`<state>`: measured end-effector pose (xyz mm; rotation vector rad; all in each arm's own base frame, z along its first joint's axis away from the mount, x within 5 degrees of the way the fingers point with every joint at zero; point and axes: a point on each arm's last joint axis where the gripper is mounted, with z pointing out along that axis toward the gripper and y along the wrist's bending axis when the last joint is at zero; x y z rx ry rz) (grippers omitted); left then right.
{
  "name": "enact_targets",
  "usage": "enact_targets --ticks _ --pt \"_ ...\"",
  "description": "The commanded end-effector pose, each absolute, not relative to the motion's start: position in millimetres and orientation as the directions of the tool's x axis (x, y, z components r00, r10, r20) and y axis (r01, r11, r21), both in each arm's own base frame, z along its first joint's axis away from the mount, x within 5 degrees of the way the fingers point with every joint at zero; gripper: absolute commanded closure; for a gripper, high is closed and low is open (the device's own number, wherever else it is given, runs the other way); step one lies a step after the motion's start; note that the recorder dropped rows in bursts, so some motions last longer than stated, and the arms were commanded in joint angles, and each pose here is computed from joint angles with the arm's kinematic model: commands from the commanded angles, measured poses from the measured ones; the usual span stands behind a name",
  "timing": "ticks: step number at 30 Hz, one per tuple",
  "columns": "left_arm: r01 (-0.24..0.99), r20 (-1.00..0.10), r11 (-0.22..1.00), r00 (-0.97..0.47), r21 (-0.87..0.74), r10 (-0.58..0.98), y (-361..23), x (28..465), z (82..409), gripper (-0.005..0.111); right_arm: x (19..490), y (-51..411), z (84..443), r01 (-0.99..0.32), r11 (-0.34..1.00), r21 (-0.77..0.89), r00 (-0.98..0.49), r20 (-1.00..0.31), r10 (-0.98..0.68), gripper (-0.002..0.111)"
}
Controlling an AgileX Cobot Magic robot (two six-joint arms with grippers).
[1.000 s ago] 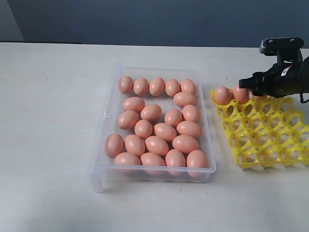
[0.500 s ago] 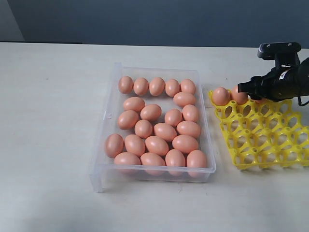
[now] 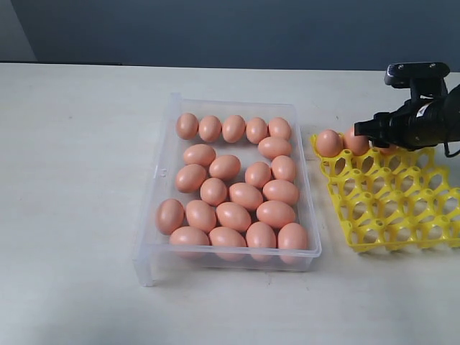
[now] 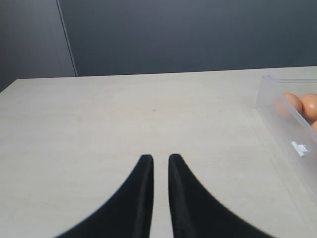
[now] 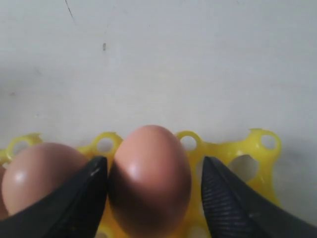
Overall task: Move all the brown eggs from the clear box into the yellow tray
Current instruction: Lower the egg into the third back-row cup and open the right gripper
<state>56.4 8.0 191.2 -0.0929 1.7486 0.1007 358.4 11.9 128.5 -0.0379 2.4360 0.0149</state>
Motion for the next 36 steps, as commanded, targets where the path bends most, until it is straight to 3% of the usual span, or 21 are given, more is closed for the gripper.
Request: enact_targets --ticks 1,19,23,28,34,36 --pt "-0.117 -0.984 0.993 -0.176 0.015 -0.006 7.9 56.7 190.1 0.095 359.3 12.4 140.6 -0.029 1.0 0.004 -0.732 -0.681 -0.019 0.053" --pt "-0.117 -0.984 0.993 -0.176 0.015 -0.006 7.9 56.7 190.1 0.095 363.6 12.1 145.0 -0.005 1.0 0.022 -0.686 -0.728 0.013 0.053" --pt "-0.117 -0.984 0.993 -0.176 0.015 -0.006 7.9 56.7 190.1 0.095 360.2 12.2 141.6 0.008 0.999 0.035 -0.723 -0.69 0.03 0.057" --pt "-0.117 -0.984 0.993 -0.176 0.015 -0.006 7.9 56.7 190.1 0.095 358.8 12.3 140.3 0.023 0.999 0.049 -0.737 -0.674 0.05 0.069" --pt "-0.117 -0.984 0.993 -0.176 0.015 -0.006 7.9 56.7 190.1 0.095 356.8 12.5 138.5 0.026 0.998 0.053 -0.757 -0.651 0.055 0.109" --pt "-0.117 -0.984 0.993 -0.176 0.015 -0.006 7.9 56.7 190.1 0.095 356.1 12.5 138.0 0.026 0.998 0.053 -0.763 -0.645 0.054 0.109"
